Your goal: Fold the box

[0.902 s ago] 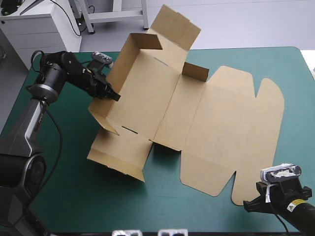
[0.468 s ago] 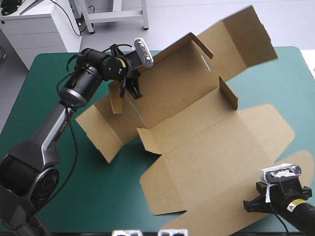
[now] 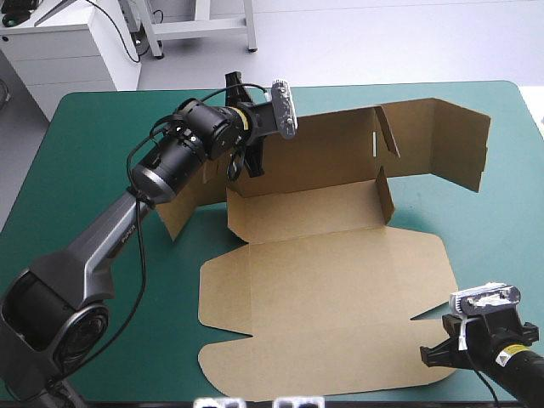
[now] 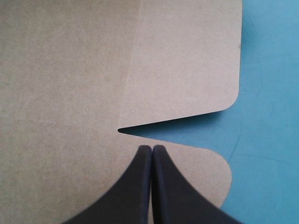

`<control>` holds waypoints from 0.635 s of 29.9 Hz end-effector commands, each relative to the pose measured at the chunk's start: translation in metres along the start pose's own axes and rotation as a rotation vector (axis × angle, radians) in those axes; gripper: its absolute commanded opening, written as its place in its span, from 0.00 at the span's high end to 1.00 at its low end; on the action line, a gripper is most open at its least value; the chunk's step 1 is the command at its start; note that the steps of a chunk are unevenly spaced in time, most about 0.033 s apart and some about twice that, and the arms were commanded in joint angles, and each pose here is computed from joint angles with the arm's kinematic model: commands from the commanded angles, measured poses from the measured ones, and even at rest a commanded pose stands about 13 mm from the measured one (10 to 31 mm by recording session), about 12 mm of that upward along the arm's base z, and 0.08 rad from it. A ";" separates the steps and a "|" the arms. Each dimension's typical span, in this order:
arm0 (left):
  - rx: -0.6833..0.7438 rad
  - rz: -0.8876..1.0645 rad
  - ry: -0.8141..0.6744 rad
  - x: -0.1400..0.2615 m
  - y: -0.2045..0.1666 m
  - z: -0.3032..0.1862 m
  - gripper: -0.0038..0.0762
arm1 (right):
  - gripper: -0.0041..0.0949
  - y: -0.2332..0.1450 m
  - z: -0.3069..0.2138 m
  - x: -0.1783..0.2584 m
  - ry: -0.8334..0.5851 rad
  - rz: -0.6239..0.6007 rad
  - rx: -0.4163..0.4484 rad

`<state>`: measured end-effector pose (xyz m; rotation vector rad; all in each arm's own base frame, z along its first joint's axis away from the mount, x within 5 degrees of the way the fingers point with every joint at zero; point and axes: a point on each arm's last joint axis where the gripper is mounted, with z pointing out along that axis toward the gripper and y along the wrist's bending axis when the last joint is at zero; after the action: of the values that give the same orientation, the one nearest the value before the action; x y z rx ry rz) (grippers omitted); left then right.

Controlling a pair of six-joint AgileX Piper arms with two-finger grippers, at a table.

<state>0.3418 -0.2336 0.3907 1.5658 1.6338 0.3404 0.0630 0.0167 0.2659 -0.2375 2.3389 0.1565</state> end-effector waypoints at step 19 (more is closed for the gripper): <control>-0.341 0.279 -0.096 0.005 -0.066 -0.019 0.96 | 0.98 0.007 -0.018 -0.034 -0.266 0.137 -0.082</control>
<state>0.2945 -0.2351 0.3285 1.5868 1.3568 0.6871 0.0683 0.0247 0.2797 -0.1203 2.2195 0.3210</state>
